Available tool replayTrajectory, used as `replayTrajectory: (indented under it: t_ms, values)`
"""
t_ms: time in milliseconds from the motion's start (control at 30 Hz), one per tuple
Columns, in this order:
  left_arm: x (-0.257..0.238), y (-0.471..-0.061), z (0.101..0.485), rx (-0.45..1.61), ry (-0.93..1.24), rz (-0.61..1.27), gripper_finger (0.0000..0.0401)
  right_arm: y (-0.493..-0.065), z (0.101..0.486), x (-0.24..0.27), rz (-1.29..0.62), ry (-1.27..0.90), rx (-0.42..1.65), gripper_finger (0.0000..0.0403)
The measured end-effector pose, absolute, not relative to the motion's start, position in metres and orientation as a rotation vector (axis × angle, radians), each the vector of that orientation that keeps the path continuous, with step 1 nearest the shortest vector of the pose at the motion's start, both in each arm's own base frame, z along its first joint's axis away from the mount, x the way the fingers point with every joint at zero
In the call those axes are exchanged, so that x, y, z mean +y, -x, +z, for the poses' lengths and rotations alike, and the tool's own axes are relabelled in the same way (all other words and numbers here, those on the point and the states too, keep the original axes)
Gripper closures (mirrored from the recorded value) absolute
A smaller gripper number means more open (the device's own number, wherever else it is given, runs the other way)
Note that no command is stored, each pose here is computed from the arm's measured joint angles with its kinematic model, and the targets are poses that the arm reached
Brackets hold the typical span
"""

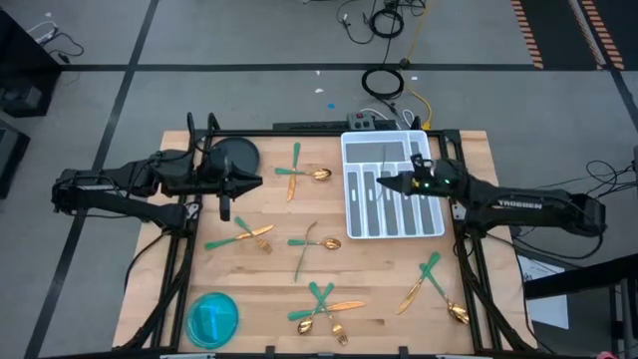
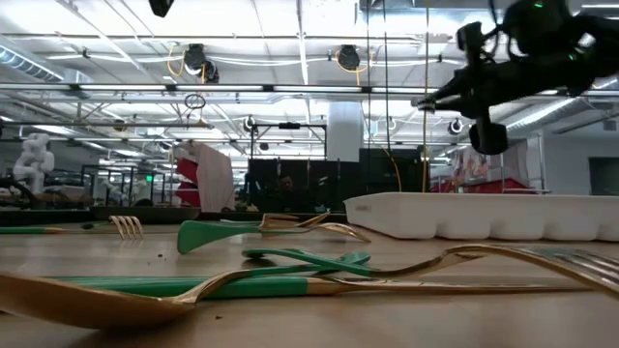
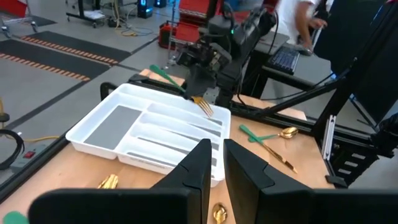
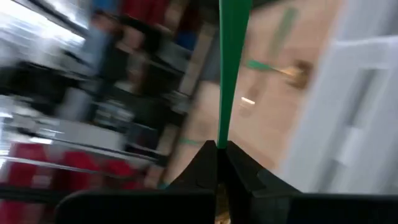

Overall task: Sort silverware
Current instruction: Put the bottom right green fork on the silverware tray

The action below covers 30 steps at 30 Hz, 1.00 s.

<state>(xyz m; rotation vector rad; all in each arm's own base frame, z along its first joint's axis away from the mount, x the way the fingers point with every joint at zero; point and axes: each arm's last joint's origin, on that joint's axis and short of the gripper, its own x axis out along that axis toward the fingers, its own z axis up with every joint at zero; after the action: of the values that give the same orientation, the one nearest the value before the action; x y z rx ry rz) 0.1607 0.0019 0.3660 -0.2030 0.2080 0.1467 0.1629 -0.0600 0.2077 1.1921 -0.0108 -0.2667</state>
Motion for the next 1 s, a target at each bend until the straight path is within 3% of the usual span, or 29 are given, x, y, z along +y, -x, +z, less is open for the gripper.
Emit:
replayTrajectory:
  t_ms: [167, 300, 567, 767, 1000]
  values:
    - [0.002, -0.161, 0.367, 0.198, 0.204, 0.146, 0.0351, -0.149, 0.187, -0.053, -0.111, -1.186, -0.145, 0.0403]
    - [0.002, -0.169, 0.373, 0.119, 0.207, 0.138, 0.0351, -0.148, 0.194, -0.048, 0.076, -1.15, -0.146, 0.0403]
    - [0.009, -0.244, 0.371, -0.095, 0.236, -0.057, 0.0351, -0.163, 0.224, -0.049, 0.209, -1.049, -0.079, 0.0403]
    - [0.026, -0.294, 0.335, -0.046, 0.369, -0.148, 0.0351, -0.164, 0.202, -0.06, 0.037, -1.096, 0.111, 0.0403]
    - [0.028, -0.304, 0.326, -0.032, 0.399, -0.169, 0.0351, -0.144, 0.17, -0.068, -0.237, -1.276, 0.3, 0.0403]
